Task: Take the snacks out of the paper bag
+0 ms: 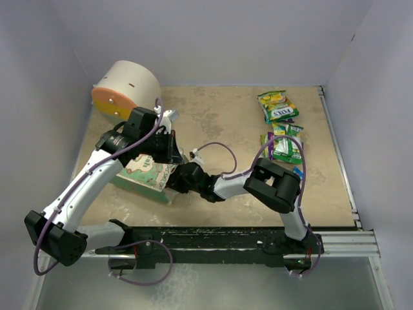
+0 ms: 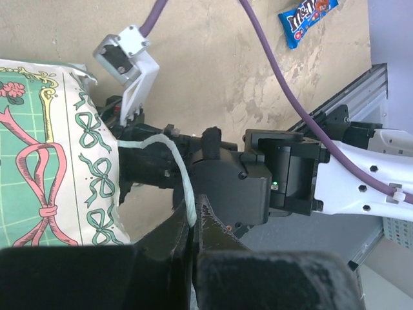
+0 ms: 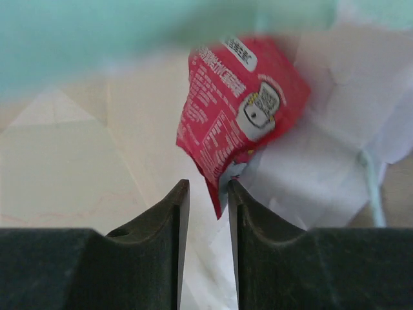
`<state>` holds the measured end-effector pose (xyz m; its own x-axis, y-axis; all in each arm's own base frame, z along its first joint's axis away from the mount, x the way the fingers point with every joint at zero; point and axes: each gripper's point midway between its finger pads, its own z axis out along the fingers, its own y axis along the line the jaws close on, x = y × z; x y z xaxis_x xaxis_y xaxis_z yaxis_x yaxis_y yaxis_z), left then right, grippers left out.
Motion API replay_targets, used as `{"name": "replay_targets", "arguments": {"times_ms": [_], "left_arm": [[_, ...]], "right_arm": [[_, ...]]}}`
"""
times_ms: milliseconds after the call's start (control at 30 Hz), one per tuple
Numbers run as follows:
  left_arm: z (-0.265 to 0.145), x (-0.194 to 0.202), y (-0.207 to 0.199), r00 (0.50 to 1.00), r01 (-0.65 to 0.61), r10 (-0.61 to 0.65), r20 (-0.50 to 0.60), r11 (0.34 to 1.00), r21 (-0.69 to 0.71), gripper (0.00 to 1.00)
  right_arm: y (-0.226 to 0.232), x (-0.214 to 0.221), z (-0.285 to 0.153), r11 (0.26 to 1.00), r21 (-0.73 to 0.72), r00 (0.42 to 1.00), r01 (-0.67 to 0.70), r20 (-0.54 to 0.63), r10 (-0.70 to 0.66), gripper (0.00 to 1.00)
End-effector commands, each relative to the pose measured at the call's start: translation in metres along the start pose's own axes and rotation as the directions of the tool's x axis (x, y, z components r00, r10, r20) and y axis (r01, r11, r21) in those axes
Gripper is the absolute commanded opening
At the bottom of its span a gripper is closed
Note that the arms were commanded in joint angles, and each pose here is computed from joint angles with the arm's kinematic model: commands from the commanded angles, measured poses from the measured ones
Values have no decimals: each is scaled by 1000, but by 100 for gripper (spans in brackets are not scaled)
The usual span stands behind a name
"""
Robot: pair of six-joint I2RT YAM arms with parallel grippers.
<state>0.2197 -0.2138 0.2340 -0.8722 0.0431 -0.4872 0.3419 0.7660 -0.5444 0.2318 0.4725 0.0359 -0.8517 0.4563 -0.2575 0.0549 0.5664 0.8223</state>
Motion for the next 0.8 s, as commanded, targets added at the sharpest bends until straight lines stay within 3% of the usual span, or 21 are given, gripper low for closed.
{"name": "replay_targets", "arguments": {"times_ms": [0,133,333,433,567,767], "left_arm": [[-6,-9,-9,998,-51,49,47,998,41,0],[-8,-9,-9,997,-53,52,49,998,38,0],[-8,-7,-9,998,-46,45,49,998,38,0],[-9,-6,-9,998,-43,41,49,998,37,0],[-10,-5,-9,998,-39,37,49,999,38,0],[-11,-2,-10,999,-25,23,47,999,42,0]], "right_arm": [[6,0,8,998,46,998,33,45,-35,32],[-5,-3,8,993,106,995,54,74,-62,34],[-57,4,5,945,328,997,-14,77,-13,34],[-56,7,8,952,304,997,-45,68,26,35],[-33,-1,9,973,228,995,-46,97,24,45],[-42,-9,6,938,324,986,-123,145,79,45]]}}
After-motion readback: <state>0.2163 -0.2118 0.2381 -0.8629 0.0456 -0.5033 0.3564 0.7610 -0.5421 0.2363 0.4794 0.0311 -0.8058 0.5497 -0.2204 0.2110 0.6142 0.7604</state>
